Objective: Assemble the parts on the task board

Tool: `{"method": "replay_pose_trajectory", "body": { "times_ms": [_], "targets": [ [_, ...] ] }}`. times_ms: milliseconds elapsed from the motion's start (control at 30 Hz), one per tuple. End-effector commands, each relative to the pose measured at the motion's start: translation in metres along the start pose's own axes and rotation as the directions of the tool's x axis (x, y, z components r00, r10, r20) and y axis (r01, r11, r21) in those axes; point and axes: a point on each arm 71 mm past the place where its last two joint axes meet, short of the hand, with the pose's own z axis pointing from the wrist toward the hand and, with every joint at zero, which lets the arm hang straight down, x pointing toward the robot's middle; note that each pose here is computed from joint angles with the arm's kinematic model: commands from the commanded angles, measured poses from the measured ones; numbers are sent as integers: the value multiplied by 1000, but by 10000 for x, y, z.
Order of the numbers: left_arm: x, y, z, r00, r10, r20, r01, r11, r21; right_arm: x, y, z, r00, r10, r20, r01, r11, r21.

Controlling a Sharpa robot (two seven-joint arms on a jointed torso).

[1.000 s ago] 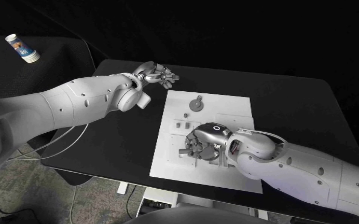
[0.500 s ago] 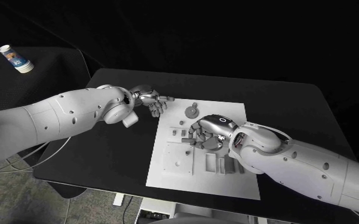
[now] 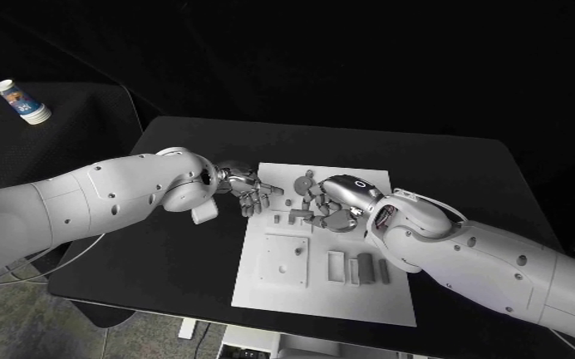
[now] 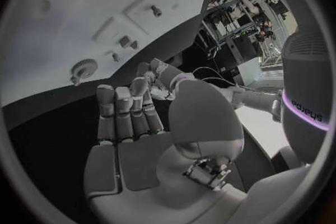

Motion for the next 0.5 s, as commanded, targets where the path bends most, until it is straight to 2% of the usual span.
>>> {"method": "replay_pose_trajectory", "body": {
  "times_ms": [33, 167, 400, 500],
  "targets": [
    [101, -44, 13, 997, -17, -70, 17, 1000, 0, -49, 29, 24, 999, 23, 37, -23, 1000, -8],
    [148, -87, 25, 994, -65, -85, 67, 997, 24, -64, 4, 48, 999, 32, 40, -32, 999, 1],
    [121, -121, 25, 973, -217, -78, 223, 972, 76, -61, -17, 51, 999, 31, 36, -31, 999, 6],
    [124, -125, 23, 966, -244, -89, 251, 964, 81, -59, -13, 53, 999, 31, 35, -32, 999, 5]
  ]
}}
